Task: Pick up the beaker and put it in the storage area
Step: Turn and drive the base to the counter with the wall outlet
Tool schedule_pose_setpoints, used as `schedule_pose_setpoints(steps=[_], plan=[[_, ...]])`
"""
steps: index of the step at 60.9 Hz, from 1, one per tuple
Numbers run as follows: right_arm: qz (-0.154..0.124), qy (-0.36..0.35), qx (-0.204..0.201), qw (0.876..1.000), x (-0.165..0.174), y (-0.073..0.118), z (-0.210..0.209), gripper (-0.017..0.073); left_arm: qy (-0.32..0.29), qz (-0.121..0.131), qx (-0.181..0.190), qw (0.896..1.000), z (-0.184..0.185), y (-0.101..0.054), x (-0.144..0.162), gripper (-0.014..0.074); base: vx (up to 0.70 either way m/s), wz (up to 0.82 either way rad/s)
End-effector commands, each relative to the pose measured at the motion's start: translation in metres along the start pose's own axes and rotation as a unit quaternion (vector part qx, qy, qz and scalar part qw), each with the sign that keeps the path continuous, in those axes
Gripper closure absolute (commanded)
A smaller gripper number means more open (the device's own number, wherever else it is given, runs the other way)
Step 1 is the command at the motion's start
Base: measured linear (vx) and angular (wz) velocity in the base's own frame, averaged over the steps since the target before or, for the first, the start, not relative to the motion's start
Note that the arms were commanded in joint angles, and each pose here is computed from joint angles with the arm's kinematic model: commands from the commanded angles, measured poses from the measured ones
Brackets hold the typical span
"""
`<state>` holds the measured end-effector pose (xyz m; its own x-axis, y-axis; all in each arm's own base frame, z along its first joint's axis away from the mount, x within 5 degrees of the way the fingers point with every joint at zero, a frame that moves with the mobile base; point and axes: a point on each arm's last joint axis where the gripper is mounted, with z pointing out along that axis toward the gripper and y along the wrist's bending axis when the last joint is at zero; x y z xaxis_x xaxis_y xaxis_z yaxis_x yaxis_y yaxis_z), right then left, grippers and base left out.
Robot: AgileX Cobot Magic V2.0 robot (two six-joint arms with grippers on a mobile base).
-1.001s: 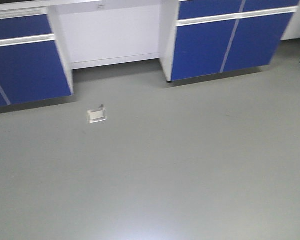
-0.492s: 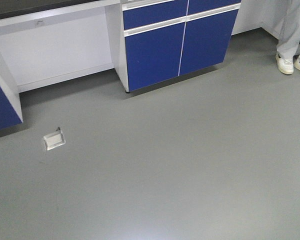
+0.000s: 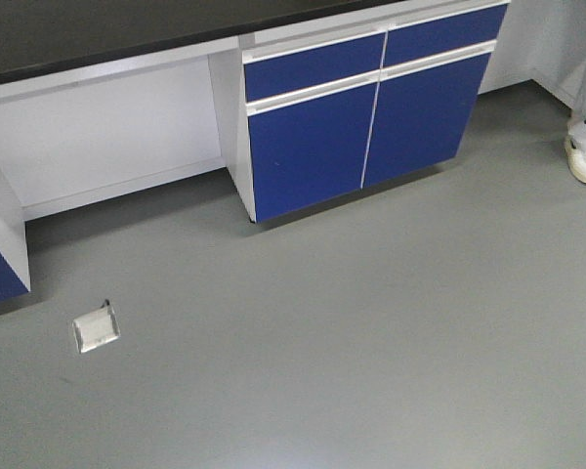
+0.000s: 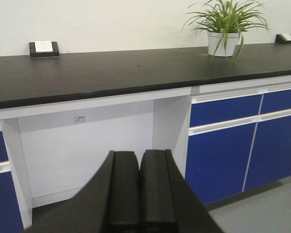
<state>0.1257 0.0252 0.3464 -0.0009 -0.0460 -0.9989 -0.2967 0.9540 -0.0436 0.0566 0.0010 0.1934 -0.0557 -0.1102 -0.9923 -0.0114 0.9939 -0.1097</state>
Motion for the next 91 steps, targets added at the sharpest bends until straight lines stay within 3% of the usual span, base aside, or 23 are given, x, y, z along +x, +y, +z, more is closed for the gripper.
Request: schedule_pose_setpoints(steps=[1,91], plan=[[0.006,-0.017,0.011,1.0,-0.0102,-0.0023,-0.0006,0.0562,-0.036,-0.006,0.014,0.999,-0.0003,-0.0016,-0.0006,0.0602,0.43,0.1],[0.006,-0.017,0.012,1.0,-0.0102,-0.0026,-0.0006,0.0562,-0.036,-0.006,0.014,0.999,-0.0003,-0.0016,-0.0006,0.0602,0.38,0.29]])
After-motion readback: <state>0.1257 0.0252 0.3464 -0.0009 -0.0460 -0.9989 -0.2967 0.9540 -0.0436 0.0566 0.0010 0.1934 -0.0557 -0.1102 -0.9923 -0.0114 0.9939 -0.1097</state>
